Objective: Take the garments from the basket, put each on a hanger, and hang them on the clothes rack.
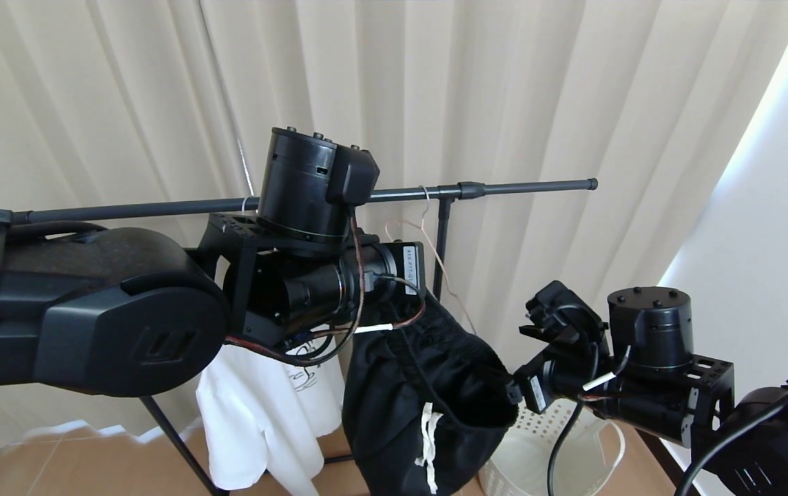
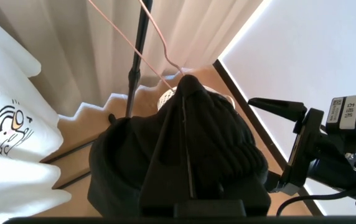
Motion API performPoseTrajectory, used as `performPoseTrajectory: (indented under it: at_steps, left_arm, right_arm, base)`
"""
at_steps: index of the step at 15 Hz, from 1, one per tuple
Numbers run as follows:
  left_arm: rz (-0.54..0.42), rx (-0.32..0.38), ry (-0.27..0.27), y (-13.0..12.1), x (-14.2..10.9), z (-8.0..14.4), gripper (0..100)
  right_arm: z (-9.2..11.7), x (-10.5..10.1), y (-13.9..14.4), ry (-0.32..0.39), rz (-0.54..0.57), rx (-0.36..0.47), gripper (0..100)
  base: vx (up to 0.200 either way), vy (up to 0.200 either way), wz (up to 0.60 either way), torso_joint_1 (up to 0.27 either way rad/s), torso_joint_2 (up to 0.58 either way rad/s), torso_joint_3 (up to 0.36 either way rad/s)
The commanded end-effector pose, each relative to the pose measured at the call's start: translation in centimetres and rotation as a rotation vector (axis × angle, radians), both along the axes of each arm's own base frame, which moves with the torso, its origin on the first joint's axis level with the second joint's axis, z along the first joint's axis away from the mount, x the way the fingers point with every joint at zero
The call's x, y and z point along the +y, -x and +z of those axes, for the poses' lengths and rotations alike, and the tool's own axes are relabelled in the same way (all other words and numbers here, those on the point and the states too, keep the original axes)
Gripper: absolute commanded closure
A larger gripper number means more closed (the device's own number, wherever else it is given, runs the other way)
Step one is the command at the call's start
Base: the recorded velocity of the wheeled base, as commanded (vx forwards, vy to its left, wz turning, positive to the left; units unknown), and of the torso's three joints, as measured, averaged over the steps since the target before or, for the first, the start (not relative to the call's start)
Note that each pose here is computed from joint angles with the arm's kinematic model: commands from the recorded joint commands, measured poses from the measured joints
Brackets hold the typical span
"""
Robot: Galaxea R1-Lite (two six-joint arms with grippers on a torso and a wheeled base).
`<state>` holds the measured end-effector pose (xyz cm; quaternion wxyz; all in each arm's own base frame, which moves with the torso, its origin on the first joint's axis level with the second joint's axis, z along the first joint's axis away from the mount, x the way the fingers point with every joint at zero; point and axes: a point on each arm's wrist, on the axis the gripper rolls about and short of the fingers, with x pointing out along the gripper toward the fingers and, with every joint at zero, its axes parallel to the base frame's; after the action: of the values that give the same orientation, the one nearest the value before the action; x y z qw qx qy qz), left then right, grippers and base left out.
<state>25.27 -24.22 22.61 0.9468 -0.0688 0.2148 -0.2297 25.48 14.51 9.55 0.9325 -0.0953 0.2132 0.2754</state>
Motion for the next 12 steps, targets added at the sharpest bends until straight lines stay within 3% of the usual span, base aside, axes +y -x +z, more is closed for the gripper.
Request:
performPoseTrajectory:
  at_steps: [1, 7, 12]
  left_arm:
    - [0.001, 0.001, -0.001, 0.0, 0.0, 0.0, 100]
    - [-0.008, 0.020, -0.017, 0.0, 0.0, -0.7, 100]
    - [-0.021, 0.060, -0.078, -0.4, -0.5, -2.9, 100]
  right_arm:
    - [0.2, 0.1, -0.1, -0.006, 0.001, -0.008, 100]
    - [0.7, 0.0, -0.2, -0.015, -0.005, -0.024, 100]
    - [4.4, -3.4, -0.3, -0.074, -0.107, -0.155, 100]
  base:
    - [0.000, 0.000, 0.00, 0.000, 0.00, 0.000]
    - [0.000, 0.000, 0.00, 0.000, 0.00, 0.000]
    - [0.000, 0.000, 0.00, 0.000, 0.00, 0.000]
